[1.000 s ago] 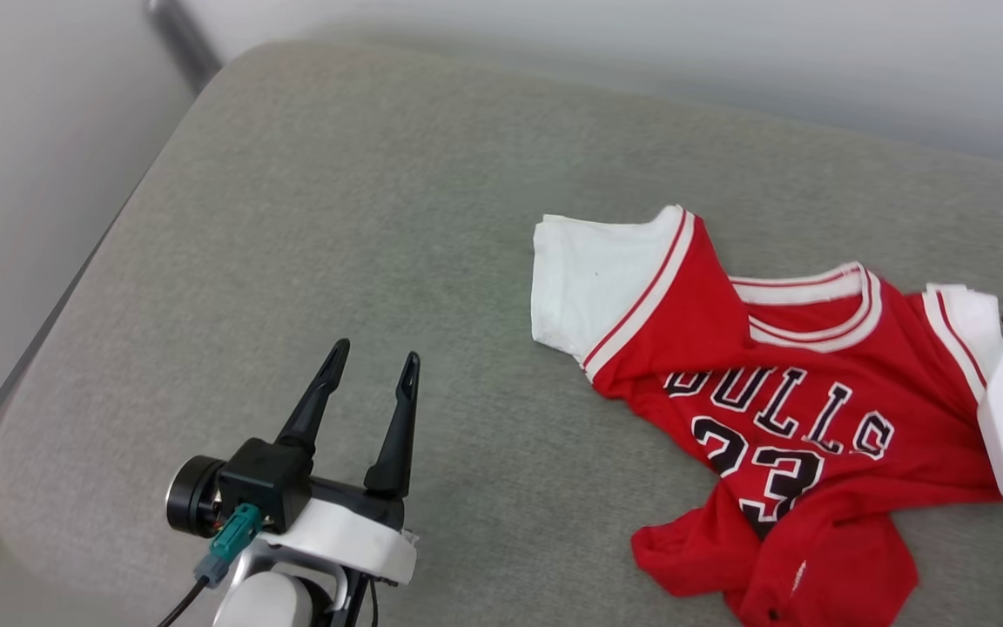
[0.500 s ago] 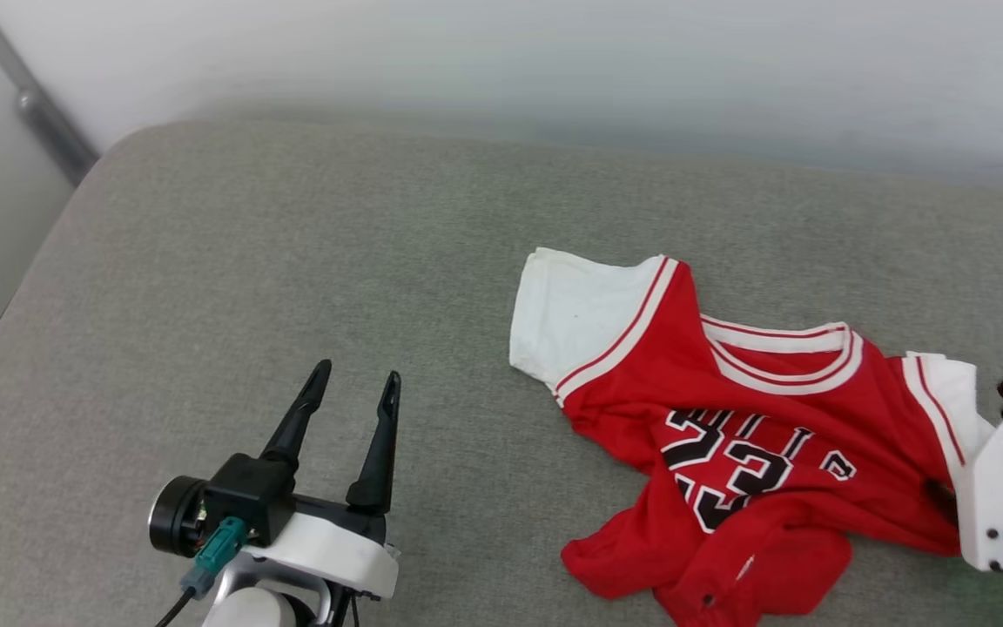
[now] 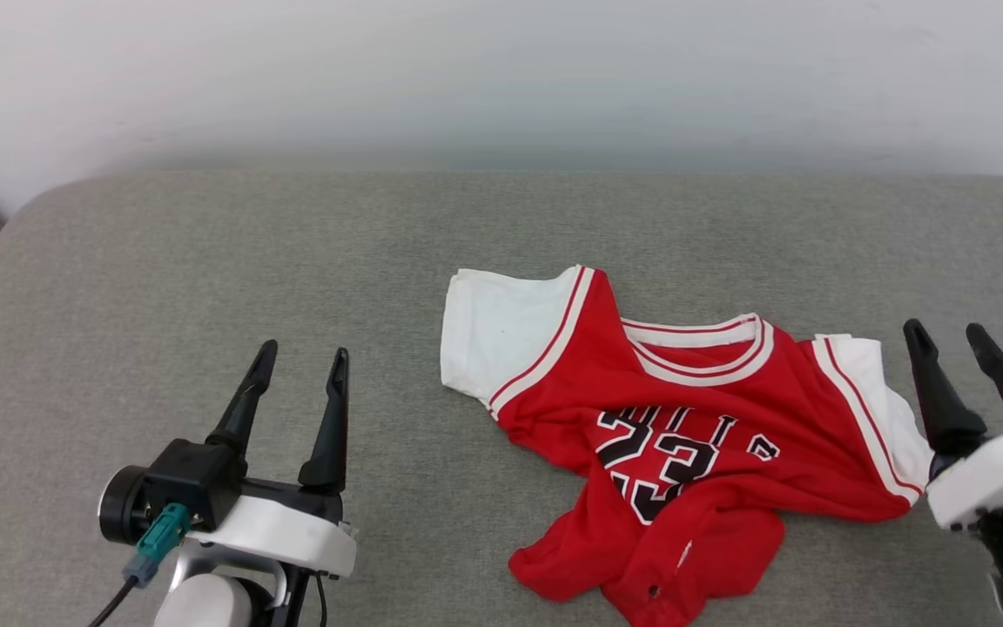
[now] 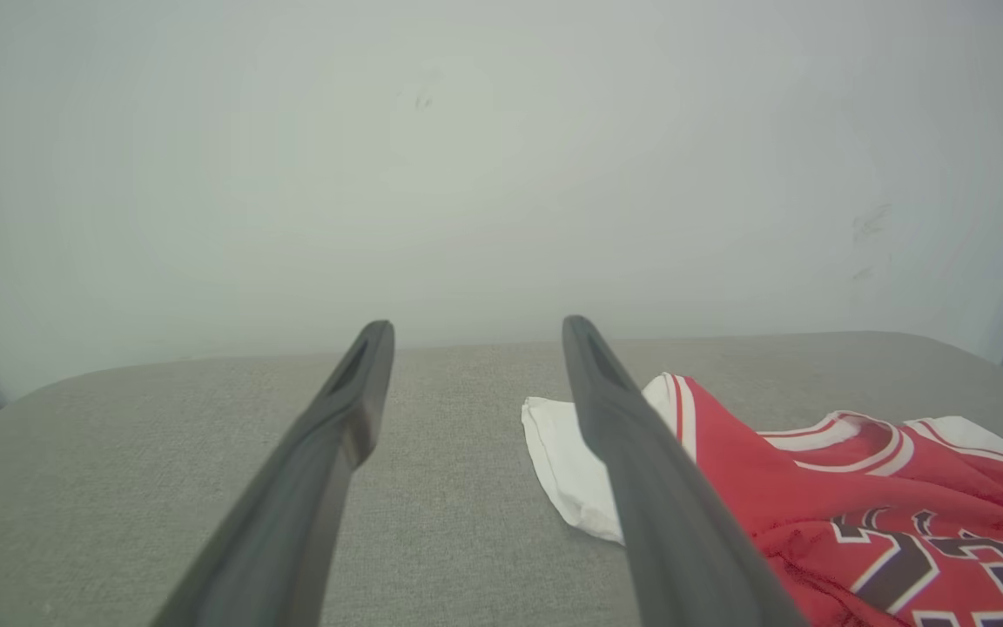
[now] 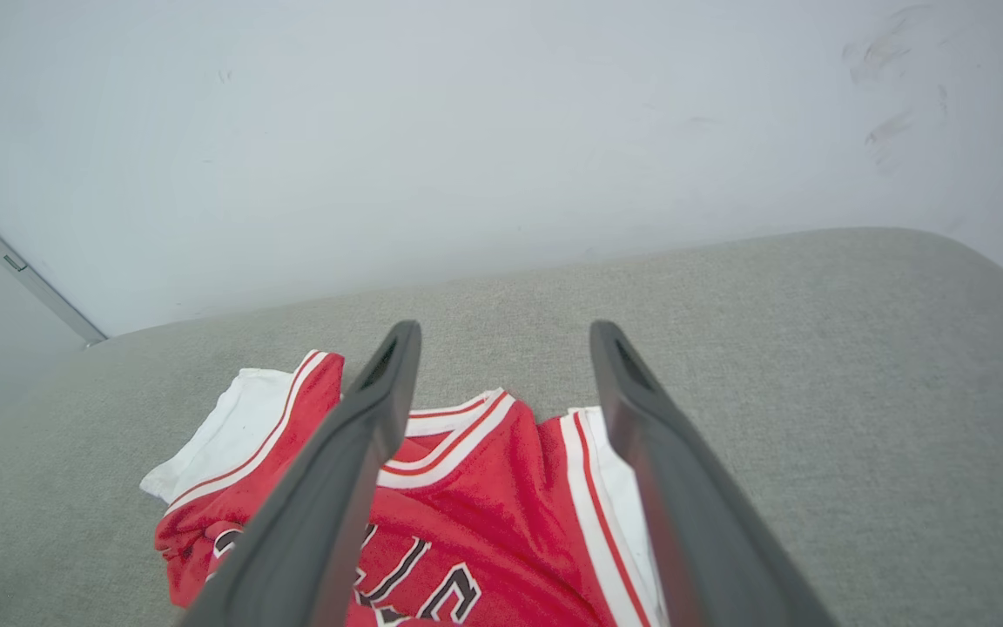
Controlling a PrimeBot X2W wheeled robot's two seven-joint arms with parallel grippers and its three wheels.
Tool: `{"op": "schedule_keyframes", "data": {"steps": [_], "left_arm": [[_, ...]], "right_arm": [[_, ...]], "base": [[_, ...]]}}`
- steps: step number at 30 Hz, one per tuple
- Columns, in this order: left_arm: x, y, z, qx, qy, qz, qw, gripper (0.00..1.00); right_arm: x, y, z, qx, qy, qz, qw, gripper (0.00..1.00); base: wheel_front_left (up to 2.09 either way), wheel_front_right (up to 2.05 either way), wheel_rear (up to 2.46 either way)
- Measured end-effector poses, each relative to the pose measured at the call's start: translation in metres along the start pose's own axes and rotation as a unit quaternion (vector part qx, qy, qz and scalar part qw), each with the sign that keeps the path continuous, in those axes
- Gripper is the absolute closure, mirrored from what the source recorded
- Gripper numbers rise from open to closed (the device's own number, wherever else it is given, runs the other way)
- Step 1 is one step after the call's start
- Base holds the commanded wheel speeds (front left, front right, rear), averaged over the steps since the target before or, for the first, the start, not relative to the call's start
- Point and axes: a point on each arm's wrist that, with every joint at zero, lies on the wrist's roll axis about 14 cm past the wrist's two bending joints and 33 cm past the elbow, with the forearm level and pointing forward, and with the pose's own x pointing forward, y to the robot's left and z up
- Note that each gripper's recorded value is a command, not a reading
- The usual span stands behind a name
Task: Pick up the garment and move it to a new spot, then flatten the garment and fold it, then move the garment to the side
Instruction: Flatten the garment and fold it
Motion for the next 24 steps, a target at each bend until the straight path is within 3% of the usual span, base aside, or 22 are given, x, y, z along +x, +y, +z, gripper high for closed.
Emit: {"op": "schedule_keyframes", "data": {"steps": [1, 8, 15, 19, 24], "left_arm": [[0.001, -0.002, -0.001, -0.001, 0.003, -0.005, 1.000, 0.00], [0.027, -0.008, 0.002, 0.040, 0.025, -0.059, 0.997, 0.00], [0.078, -0.029, -0.002, 0.066, 0.108, -0.145, 0.981, 0.00], [0.104, -0.040, -0.022, 0.087, 0.209, -0.191, 0.955, 0.00], [0.118, -0.041, -0.065, 0.138, 0.356, -0.234, 0.894, 0.00]], "right_arm": [[-0.005, 0.000, 0.001, 0.024, -0.020, -0.006, 1.000, 0.00], [-0.033, -0.006, 0.023, 0.014, -0.134, -0.041, 0.990, 0.00], [-0.039, -0.017, 0.015, 0.003, -0.146, -0.074, 0.987, 0.00], [-0.040, -0.030, 0.007, 0.013, -0.142, -0.099, 0.985, 0.00], [-0.040, -0.049, -0.016, 0.015, -0.112, -0.131, 0.985, 0.00]], "base": [[0.00, 0.00, 0.00], [0.00, 0.00, 0.00], [0.00, 0.00, 0.00], [0.00, 0.00, 0.00], [0.00, 0.00, 0.00]]}}
